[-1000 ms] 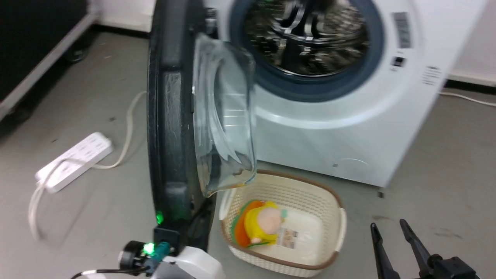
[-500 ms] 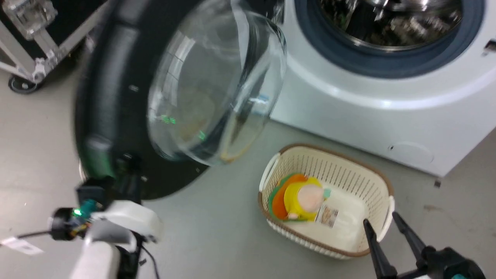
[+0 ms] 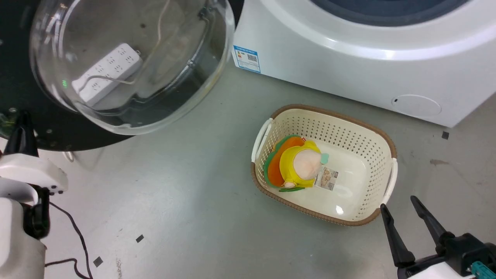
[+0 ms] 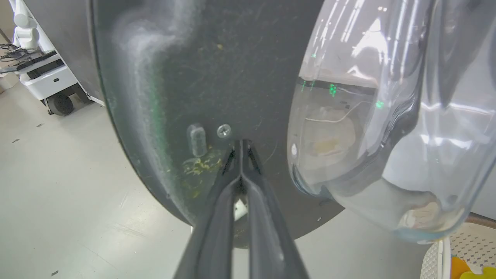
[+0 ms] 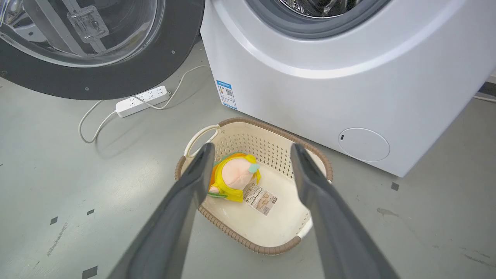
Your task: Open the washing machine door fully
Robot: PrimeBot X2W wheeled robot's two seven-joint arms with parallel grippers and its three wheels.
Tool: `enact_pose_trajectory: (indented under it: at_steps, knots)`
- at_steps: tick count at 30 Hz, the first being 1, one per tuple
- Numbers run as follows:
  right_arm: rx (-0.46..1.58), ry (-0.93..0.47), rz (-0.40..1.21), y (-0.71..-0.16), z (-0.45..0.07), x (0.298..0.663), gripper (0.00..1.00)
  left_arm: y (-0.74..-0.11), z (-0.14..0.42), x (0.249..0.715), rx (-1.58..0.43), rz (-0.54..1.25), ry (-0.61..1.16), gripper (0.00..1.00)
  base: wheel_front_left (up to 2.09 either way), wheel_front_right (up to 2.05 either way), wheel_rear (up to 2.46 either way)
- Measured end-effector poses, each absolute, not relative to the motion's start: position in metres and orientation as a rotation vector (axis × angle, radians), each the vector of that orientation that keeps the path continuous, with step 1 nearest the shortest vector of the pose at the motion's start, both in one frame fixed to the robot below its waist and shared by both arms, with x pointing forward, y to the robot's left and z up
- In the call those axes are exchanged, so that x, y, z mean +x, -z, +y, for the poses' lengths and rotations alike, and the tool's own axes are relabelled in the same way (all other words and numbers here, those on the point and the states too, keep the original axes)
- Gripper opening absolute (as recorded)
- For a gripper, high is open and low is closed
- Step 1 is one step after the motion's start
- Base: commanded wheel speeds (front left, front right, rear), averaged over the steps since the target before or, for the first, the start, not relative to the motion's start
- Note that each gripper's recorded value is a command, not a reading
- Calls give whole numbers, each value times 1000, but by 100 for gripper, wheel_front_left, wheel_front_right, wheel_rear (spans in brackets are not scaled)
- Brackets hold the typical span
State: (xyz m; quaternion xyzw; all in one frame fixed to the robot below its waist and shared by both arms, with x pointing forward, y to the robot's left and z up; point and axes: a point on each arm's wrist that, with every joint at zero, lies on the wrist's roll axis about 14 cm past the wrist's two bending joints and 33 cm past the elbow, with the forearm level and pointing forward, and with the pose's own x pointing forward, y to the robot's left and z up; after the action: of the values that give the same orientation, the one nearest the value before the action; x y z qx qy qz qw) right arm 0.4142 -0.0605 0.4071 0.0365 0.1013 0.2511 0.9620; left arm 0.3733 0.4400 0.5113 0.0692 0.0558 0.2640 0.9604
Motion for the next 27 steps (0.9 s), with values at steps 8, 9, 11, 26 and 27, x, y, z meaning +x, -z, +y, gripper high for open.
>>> enact_pose_trajectory:
  at_steps: [8,9,11,26,27]
  knots:
    - [73,-465,159,-421,-71,420,100,-511,426,387,155,80,-462,0,0,0,0]
    - [78,-441,131,-430,-75,421,100,-520,413,392,157,40,-425,0,0,0,0]
    - [83,-409,87,-443,-82,424,100,-527,394,394,157,-1,-376,0,0,0,0]
    - [-3,-162,-189,-540,-155,395,100,-538,222,370,-15,-161,-41,0,0,0,0]
    - [-12,-145,-202,-545,-160,390,100,-536,212,368,-32,-157,-22,0,0,0,0]
